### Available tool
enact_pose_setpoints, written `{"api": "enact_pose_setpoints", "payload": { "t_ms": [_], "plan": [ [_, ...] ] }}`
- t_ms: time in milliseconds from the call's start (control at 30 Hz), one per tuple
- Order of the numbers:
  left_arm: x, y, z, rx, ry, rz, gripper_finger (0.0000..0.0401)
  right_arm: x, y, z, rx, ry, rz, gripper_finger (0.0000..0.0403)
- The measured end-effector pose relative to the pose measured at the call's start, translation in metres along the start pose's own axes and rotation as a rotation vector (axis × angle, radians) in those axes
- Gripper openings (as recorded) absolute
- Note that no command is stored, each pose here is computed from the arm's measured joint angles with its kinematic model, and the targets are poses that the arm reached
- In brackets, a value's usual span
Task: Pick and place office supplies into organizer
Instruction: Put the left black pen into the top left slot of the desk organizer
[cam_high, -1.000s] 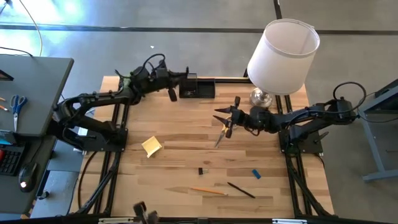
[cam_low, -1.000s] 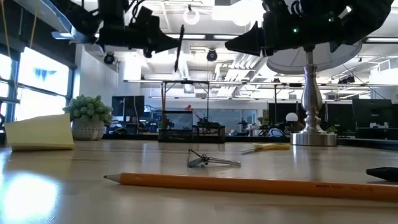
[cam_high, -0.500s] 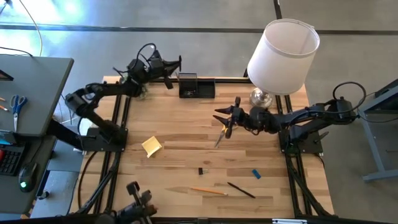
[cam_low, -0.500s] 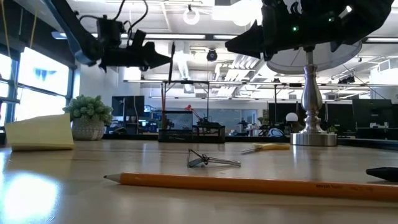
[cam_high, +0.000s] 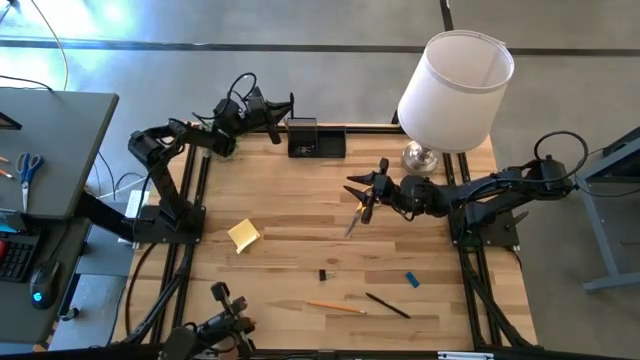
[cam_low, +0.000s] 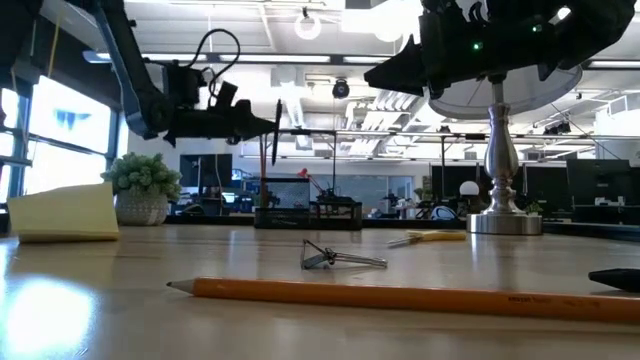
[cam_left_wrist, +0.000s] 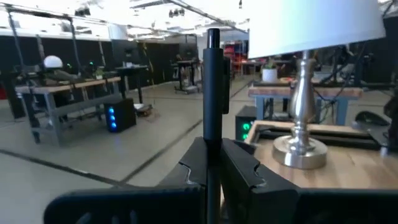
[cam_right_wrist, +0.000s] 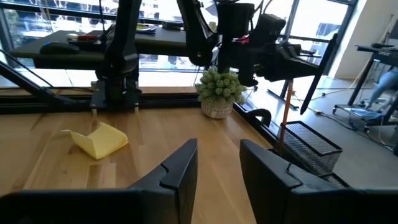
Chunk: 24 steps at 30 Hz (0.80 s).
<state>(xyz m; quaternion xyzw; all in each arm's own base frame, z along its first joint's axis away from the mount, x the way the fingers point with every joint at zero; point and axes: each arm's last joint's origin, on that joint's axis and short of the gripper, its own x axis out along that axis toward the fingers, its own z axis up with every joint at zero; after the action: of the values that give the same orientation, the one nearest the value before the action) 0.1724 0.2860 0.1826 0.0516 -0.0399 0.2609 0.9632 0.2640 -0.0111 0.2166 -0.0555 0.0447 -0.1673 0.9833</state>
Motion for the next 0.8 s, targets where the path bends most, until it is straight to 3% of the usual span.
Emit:
{"api": "enact_pose_setpoints", "payload": {
  "t_ms": [433, 633, 800],
  "plan": [
    [0.002, 0.001, -0.010, -0.033, 0.009, -0.002, 0.0005, 0.000, 0.001, -0.002, 0.045, 0.018, -0.001, 0.0114],
    [0.007, -0.013, -0.012, -0.103, 0.003, -0.092, 0.0005, 0.000, 0.001, -0.002, 0.046, 0.018, -0.001, 0.0115],
    [0.014, -0.029, -0.005, -0.078, -0.052, -0.156, 0.0005, 0.000, 0.001, -0.002, 0.054, 0.016, 0.000, 0.0115]
  ]
}}
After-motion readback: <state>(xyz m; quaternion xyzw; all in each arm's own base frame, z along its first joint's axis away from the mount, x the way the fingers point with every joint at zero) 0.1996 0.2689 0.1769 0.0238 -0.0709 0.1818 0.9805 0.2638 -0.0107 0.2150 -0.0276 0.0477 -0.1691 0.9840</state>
